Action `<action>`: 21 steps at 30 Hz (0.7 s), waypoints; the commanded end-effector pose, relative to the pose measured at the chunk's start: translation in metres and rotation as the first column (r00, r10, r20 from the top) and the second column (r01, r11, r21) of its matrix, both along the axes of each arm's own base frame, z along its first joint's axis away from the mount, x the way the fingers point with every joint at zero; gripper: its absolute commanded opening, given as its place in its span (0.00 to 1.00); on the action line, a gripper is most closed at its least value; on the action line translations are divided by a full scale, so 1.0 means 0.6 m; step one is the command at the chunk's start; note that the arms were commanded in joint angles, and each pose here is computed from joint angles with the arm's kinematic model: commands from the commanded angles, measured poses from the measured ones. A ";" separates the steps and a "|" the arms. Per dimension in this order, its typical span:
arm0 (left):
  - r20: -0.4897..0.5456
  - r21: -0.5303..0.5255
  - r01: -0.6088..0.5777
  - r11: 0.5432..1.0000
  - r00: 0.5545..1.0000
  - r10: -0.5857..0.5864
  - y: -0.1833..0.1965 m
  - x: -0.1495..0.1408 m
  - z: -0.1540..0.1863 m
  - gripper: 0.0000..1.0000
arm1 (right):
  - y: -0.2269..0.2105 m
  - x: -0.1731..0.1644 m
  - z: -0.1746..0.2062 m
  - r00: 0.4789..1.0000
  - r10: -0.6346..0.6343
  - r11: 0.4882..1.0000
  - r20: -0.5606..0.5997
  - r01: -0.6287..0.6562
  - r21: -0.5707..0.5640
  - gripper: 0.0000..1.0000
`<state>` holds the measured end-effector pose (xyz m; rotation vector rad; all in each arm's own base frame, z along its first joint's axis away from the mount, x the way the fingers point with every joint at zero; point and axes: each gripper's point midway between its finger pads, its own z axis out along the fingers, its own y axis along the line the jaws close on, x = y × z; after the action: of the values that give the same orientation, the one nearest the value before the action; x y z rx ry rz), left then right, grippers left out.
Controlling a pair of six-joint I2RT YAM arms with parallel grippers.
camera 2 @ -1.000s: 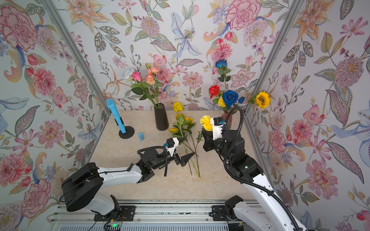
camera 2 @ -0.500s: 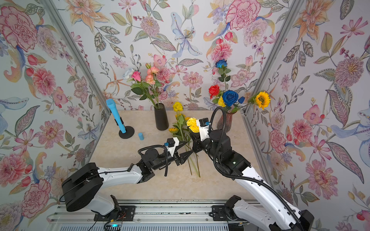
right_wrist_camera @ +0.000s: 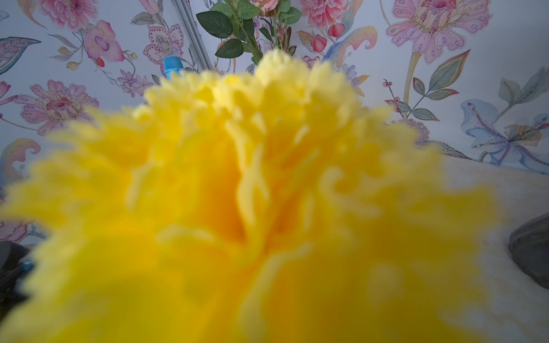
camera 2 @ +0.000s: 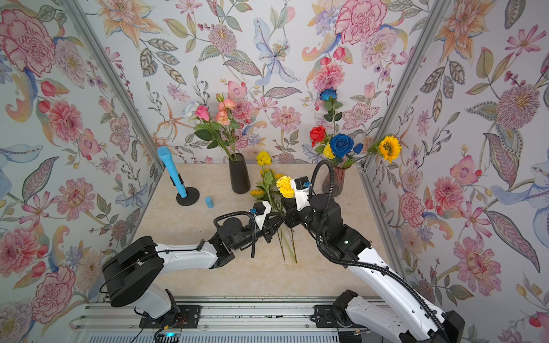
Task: Pick out yellow flowers from the vase
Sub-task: Place the flower at the center of the board.
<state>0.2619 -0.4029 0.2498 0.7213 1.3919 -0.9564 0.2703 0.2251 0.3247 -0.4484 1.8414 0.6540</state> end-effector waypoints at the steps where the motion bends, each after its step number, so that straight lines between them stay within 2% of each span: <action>1: -0.009 -0.002 0.004 1.000 1.000 -0.004 -0.011 0.001 0.006 0.09 | 0.004 -0.005 0.013 0.999 0.015 1.000 0.033 -0.016 0.027 0.00; 3: -0.017 0.009 -0.002 1.000 1.000 0.002 -0.011 0.003 0.004 0.01 | 0.003 -0.003 0.011 0.999 0.005 1.000 0.031 -0.006 0.023 0.00; 4: -0.026 0.013 -0.005 1.000 1.000 0.005 -0.011 0.004 0.003 0.00 | 0.002 -0.002 0.011 0.999 0.003 1.000 0.032 -0.004 0.021 0.03; 8: -0.062 0.013 -0.039 0.999 0.997 0.040 -0.002 0.012 0.000 0.00 | -0.004 0.007 0.003 0.999 -0.025 1.000 0.023 0.025 0.000 0.41; 10: -0.100 0.018 -0.106 0.994 0.989 0.107 0.011 0.027 -0.004 0.00 | -0.012 0.011 -0.001 0.998 -0.051 0.999 0.022 0.052 -0.015 0.63; 13: -0.174 0.058 -0.224 0.973 0.957 0.231 0.033 0.055 -0.021 0.00 | -0.029 0.015 -0.008 0.995 -0.094 0.995 0.021 0.095 -0.040 0.83; 16: -0.277 0.076 -0.351 0.933 0.892 0.358 0.068 0.091 -0.046 0.00 | -0.046 0.014 -0.010 0.992 -0.122 0.991 0.019 0.123 -0.046 0.98; 18: -0.342 0.108 -0.435 0.894 0.828 0.445 0.091 0.116 -0.059 0.00 | -0.072 0.021 -0.014 0.986 -0.168 0.985 0.012 0.168 -0.045 1.00; 21: -0.411 0.213 -0.549 0.808 0.700 0.584 0.121 0.155 -0.087 0.00 | -0.098 0.024 -0.018 0.977 -0.212 0.976 0.005 0.212 -0.040 1.00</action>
<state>0.3273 -0.3604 0.2046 0.3108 1.8172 -0.7222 0.2845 0.1835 0.3197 -0.3280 1.8564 0.5094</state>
